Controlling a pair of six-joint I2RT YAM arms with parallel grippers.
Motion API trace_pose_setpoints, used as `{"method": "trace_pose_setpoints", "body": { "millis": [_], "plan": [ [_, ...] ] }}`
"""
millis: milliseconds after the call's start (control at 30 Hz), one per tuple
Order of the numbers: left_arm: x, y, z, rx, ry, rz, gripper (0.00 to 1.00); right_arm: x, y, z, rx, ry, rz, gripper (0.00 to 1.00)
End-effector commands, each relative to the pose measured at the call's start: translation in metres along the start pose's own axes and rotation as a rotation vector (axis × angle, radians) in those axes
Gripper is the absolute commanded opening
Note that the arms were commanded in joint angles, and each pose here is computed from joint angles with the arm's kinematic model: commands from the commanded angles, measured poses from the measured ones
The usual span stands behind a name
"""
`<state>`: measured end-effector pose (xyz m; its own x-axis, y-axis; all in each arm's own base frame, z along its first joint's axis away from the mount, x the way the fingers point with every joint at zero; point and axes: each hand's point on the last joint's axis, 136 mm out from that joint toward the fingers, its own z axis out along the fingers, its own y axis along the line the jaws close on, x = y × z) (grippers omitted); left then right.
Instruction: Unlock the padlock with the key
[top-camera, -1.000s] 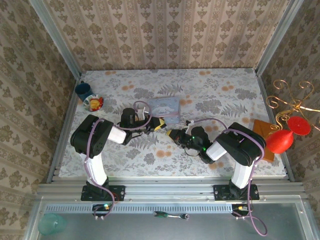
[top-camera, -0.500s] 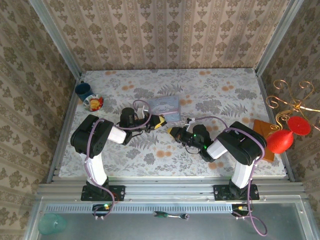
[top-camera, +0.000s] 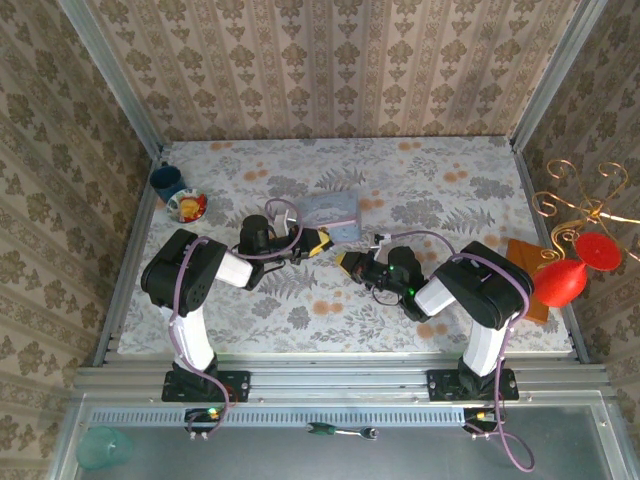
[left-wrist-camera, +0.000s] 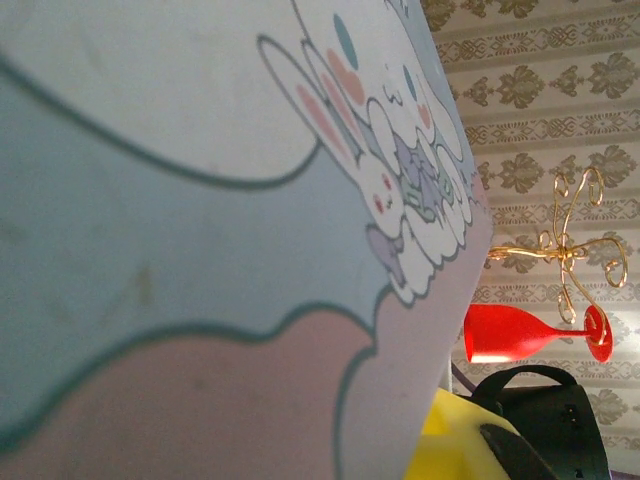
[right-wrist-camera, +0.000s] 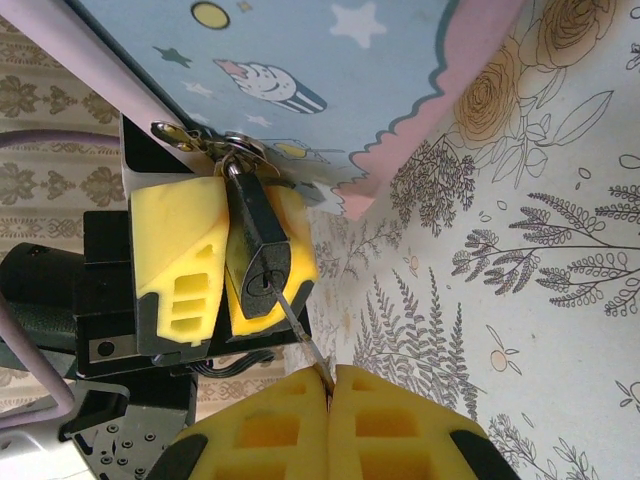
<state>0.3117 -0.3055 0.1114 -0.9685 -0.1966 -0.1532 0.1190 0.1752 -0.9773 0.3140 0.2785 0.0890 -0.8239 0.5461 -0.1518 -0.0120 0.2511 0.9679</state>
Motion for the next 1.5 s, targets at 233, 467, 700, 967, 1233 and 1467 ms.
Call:
{"method": "trace_pose_setpoints", "body": {
  "millis": [233, 467, 700, 967, 1233, 1467],
  "plan": [
    [0.018, -0.022, 0.009, 0.076, 0.095, 0.053, 0.0, -0.017, 0.025, 0.011, -0.074, -0.036, -0.024, 0.0],
    [0.02, -0.018, 0.011, 0.066, 0.105, 0.057, 0.0, -0.019, 0.035, 0.009, -0.094, -0.04, -0.035, 0.0],
    [0.022, -0.012, 0.009, 0.007, 0.115, 0.088, 0.0, -0.026, 0.043, 0.004, -0.11, -0.061, -0.033, 0.0],
    [0.022, -0.015, 0.01, 0.02, 0.119, 0.093, 0.0, -0.028, 0.043, 0.003, -0.112, -0.058, -0.031, 0.0],
    [0.027, -0.022, 0.015, 0.053, 0.141, 0.093, 0.0, -0.034, 0.035, 0.001, -0.094, -0.069, -0.014, 0.0],
    [0.029, -0.025, 0.017, 0.063, 0.147, 0.092, 0.0, -0.034, 0.041, 0.007, -0.104, -0.051, -0.007, 0.0]
  ]
}}
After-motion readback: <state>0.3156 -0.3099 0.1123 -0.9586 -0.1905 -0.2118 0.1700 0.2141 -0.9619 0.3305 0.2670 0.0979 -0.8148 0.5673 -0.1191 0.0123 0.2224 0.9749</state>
